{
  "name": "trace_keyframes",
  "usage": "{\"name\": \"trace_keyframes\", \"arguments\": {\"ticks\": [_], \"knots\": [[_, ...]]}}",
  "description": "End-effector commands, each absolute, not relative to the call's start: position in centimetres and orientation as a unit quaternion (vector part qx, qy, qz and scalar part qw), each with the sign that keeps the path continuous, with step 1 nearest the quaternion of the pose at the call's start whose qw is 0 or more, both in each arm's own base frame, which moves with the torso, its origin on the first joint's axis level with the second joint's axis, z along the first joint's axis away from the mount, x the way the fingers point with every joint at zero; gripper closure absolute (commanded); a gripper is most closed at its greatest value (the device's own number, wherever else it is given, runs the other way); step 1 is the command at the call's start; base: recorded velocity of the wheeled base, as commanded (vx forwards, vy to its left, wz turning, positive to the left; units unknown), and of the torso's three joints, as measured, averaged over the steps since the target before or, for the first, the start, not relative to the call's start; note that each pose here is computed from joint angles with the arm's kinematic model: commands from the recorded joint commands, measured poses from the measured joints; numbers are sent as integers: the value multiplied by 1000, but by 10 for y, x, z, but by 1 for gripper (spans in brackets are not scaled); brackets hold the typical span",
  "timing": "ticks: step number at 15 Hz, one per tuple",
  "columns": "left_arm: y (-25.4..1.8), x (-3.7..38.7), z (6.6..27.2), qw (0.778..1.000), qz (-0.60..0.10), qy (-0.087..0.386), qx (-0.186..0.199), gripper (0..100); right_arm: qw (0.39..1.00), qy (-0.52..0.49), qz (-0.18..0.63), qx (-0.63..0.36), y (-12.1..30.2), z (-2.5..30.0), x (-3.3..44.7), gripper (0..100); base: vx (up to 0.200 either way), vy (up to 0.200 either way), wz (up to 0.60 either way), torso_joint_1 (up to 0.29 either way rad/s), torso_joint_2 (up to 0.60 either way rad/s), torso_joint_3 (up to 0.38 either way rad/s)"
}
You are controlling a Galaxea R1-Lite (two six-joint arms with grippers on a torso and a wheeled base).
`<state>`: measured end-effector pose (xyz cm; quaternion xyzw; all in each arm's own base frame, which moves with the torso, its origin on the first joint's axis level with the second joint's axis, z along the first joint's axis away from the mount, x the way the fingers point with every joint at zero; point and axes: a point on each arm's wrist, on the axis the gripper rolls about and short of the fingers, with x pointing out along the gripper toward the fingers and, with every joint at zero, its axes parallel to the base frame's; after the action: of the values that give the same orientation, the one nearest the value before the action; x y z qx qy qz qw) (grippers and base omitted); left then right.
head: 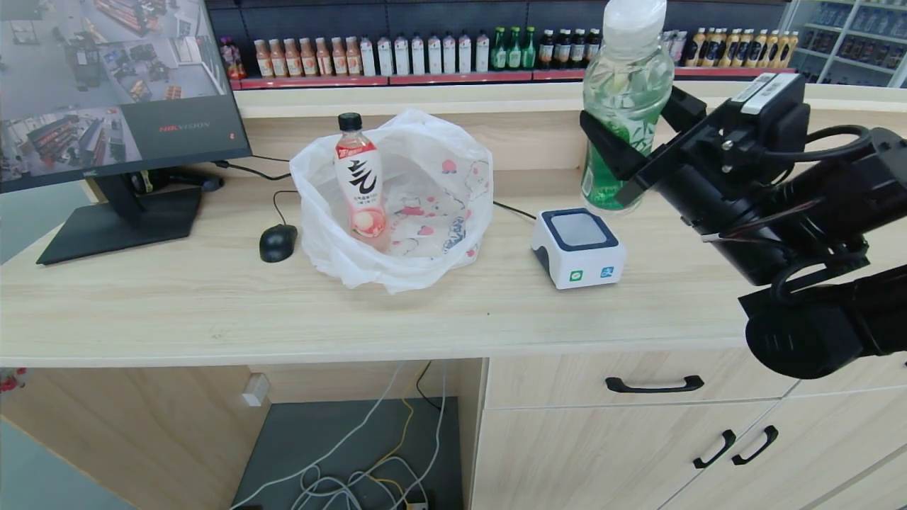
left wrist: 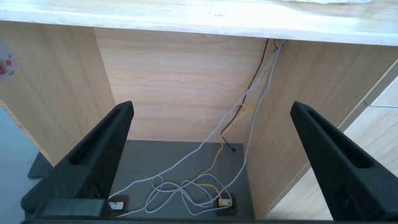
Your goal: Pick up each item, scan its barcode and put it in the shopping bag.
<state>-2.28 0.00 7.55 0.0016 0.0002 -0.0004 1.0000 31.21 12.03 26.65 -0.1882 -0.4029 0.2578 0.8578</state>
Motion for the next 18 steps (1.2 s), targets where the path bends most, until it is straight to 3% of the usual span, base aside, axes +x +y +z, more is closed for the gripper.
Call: {"name": "trace_keyframes", "arguments": {"ticks": [1, 6, 8, 12, 15, 18], "knots": [[0, -23, 75, 1000, 0, 0, 2, 0, 862, -410, 243, -173, 102, 280, 303, 100, 0, 0, 0, 0, 0, 0], [0, -23, 75, 1000, 0, 0, 2, 0, 917, -348, 189, -46, 76, 274, 284, 100, 0, 0, 0, 0, 0, 0], [0, -23, 75, 1000, 0, 0, 2, 0, 916, -353, 188, -42, 76, 277, 284, 100, 0, 0, 0, 0, 0, 0], [0, -23, 75, 1000, -1, 0, 2, 0, 938, -297, 176, -45, 71, 249, 271, 100, 0, 0, 0, 0, 0, 0], [0, -23, 75, 1000, -1, 0, 2, 0, 967, -223, 120, -24, 68, 216, 260, 100, 0, 0, 0, 0, 0, 0], [0, -23, 75, 1000, 0, 0, 2, 0, 974, -221, 53, 2, 66, 217, 268, 100, 0, 0, 0, 0, 0, 0]]}}
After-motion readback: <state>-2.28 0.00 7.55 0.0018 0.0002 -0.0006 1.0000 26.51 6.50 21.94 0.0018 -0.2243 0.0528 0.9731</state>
